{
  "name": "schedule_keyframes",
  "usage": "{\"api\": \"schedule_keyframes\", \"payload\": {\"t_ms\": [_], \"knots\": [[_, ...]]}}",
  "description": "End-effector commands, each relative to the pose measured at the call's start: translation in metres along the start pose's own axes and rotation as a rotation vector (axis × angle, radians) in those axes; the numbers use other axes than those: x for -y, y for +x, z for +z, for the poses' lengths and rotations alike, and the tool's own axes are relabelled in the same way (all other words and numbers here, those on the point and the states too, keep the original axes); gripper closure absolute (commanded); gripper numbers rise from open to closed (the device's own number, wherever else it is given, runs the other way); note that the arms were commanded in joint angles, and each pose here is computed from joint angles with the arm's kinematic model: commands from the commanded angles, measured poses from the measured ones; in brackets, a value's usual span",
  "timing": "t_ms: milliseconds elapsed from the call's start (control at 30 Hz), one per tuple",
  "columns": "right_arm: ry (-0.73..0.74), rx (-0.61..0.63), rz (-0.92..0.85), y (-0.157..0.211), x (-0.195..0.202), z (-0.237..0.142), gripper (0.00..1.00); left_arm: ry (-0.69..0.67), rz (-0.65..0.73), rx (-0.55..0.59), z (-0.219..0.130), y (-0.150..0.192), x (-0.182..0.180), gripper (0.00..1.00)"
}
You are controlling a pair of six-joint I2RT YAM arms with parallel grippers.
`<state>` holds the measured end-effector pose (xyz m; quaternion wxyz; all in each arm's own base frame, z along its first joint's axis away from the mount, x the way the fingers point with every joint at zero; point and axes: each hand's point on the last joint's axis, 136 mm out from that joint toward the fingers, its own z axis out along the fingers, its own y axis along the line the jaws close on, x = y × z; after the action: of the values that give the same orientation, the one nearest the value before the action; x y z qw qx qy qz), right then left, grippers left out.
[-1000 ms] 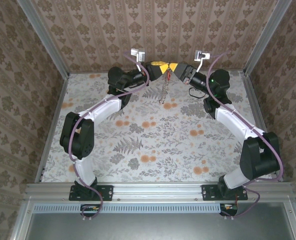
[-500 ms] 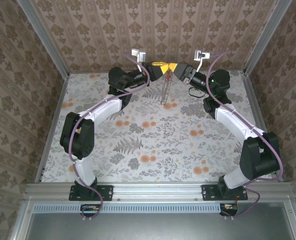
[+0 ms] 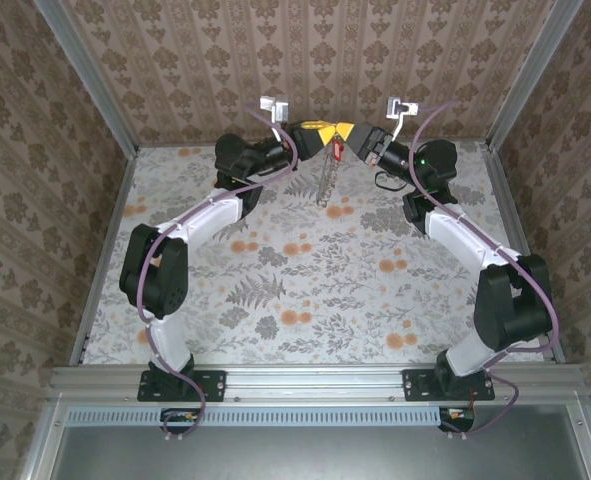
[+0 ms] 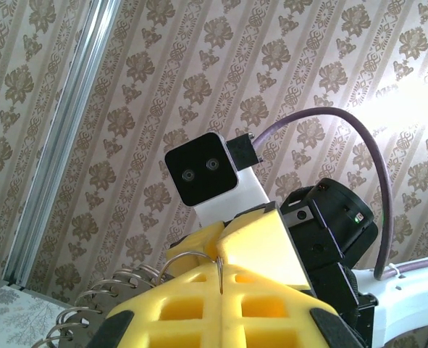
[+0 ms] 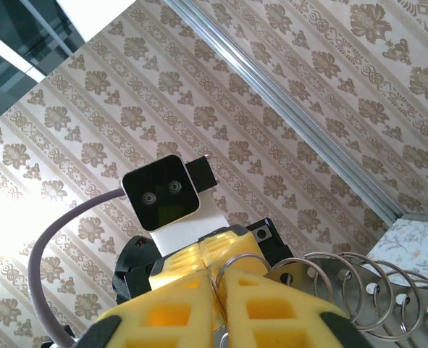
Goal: Put the keys on the keyring
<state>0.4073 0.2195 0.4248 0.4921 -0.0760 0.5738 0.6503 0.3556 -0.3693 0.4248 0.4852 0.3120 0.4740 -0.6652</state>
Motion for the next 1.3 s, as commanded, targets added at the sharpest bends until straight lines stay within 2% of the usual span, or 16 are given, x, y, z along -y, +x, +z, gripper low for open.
{"api": "schedule_keyframes", "payload": {"t_ms": [0,33,333,467,567,833,1000,1267], "knots": [[-0.079,-0.02,-0.017,-0.002,-0.019,0.007,0.97,0.056,0.055,0.018,0.007,-0.013,0.018,1.0],[-0.079,-0.021,-0.016,-0.001,-0.018,0.007,1.0,0.055,0.055,0.018,0.007,-0.013,0.018,1.0],[-0.048,-0.004,-0.026,0.0,-0.011,0.003,1.0,0.051,0.049,0.02,0.007,-0.014,0.019,0.99],[-0.028,-0.009,-0.033,-0.002,-0.006,0.001,1.0,0.04,0.049,0.02,0.006,-0.015,0.018,0.82],[-0.019,-0.022,-0.043,-0.002,-0.004,0.001,1.0,0.027,0.05,0.025,0.003,-0.016,0.016,0.73],[0.004,-0.097,-0.096,-0.001,-0.002,0.0,1.0,-0.001,0.063,0.024,-0.012,-0.03,0.013,0.66],[-0.001,-0.18,-0.183,0.001,-0.009,-0.002,1.0,0.002,0.05,-0.036,-0.018,-0.036,0.012,0.63],[-0.024,-0.369,-0.318,0.016,-0.015,-0.005,1.0,0.061,0.054,-0.223,-0.028,-0.033,0.018,0.64]]}}
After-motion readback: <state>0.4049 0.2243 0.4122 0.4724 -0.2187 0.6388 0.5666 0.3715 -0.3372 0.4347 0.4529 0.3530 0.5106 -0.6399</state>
